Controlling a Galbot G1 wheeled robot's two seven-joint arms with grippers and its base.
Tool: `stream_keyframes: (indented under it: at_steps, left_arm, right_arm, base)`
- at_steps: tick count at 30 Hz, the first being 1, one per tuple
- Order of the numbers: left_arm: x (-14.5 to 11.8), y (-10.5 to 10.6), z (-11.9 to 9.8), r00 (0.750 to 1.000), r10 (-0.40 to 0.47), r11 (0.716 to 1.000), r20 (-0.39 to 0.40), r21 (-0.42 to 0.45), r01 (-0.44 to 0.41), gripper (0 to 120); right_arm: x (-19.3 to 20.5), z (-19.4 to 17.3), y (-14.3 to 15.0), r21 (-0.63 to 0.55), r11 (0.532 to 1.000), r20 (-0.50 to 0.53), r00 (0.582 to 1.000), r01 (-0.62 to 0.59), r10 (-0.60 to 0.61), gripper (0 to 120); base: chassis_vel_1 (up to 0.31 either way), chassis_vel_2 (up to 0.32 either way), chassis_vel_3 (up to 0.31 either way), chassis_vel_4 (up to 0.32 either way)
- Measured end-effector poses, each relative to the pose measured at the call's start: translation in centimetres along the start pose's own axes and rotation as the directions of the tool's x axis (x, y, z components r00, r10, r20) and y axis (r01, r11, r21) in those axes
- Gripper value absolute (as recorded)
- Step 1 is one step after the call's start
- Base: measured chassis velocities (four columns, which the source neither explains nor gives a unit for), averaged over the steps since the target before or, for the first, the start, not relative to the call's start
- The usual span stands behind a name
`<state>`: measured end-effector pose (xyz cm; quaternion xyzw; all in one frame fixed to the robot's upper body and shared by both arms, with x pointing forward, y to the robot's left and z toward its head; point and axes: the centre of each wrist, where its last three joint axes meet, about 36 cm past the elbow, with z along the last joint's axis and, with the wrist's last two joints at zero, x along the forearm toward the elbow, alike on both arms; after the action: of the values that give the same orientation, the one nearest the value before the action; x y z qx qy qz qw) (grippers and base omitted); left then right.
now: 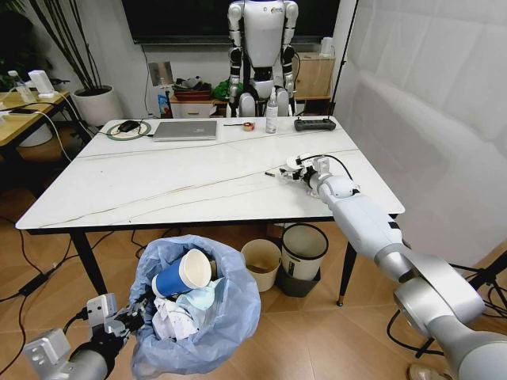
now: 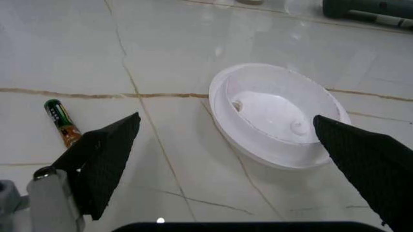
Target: Pick up the trash bin and place the trash from the table into it.
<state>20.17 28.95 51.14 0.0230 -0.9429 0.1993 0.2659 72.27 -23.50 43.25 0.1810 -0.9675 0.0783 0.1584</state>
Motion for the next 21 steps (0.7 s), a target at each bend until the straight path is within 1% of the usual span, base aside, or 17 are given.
stream_keyframes:
  at_steps: [5,7,8,10,11,12,15,16,19,20,21]
  left_arm:
    - [-0.01,-0.01,0.0,1.0,0.0,1.0,0.0,0.0,0.0,0]
    - [-0.01,-0.02,0.02,1.0,0.001,1.0,-0.001,0.001,-0.001,0]
    - [-0.01,-0.02,0.02,1.0,0.001,1.0,-0.001,0.001,-0.001,0]
    - [-0.01,-0.03,0.04,1.0,0.001,1.0,-0.001,0.002,-0.001,0]
    - [-0.01,-0.03,0.04,1.0,0.001,1.0,-0.001,0.002,-0.001,0]
    - [-0.01,-0.03,0.04,1.0,0.001,1.0,-0.001,0.002,-0.001,0]
    - [-0.01,-0.03,0.05,1.0,0.001,1.0,-0.001,0.002,-0.001,0]
    - [-0.01,-0.04,0.04,1.0,0.001,1.0,-0.001,0.002,-0.001,0]
    - [-0.02,-0.05,0.04,1.0,0.002,1.0,-0.001,0.003,-0.002,0]
    - [-0.03,-0.05,0.04,1.0,0.002,1.0,0.0,0.003,-0.002,0]
    - [-0.03,-0.06,0.04,1.0,0.002,1.0,0.0,0.003,-0.002,0]
  right_arm:
    - [0.03,0.1,-0.02,0.0,1.0,-0.001,1.0,0.004,-0.004,94]
    - [0.04,0.11,-0.02,0.0,1.0,-0.002,1.0,0.005,-0.005,85]
    - [0.04,0.11,-0.02,0.0,1.0,-0.002,1.0,0.005,-0.005,85]
    - [0.06,0.11,-0.03,0.0,1.0,-0.001,1.0,0.005,-0.005,75]
    - [0.06,0.11,-0.03,0.0,1.0,-0.001,1.0,0.005,-0.005,74]
    - [0.05,0.12,-0.03,0.0,1.0,-0.001,1.0,0.005,-0.005,67]
    - [0.05,0.13,-0.03,0.0,1.0,-0.002,1.0,0.005,-0.005,67]
    - [0.05,0.14,-0.04,0.0,1.0,-0.002,1.0,0.005,-0.005,57]
    - [0.05,0.11,-0.05,0.0,1.0,-0.002,1.0,0.004,-0.004,47]
    - [0.05,0.1,-0.07,0.0,1.0,-0.001,1.0,0.004,-0.004,40]
    - [0.06,0.09,-0.08,0.0,1.0,-0.001,1.0,0.003,-0.003,39]
  base:
    - [0.0,0.0,0.0,0.0]
    - [0.0,0.0,0.0,0.0]
    - [0.0,0.0,0.0,0.0]
    - [0.0,0.0,0.0,0.0]
    - [0.0,0.0,0.0,0.0]
    - [0.0,0.0,0.0,0.0]
    - [0.0,0.0,0.0,0.0]
    - [0.0,0.0,0.0,0.0]
    - [0.0,0.0,0.0,0.0]
    - [0.0,0.0,0.0,0.0]
    - [0.0,0.0,0.0,0.0]
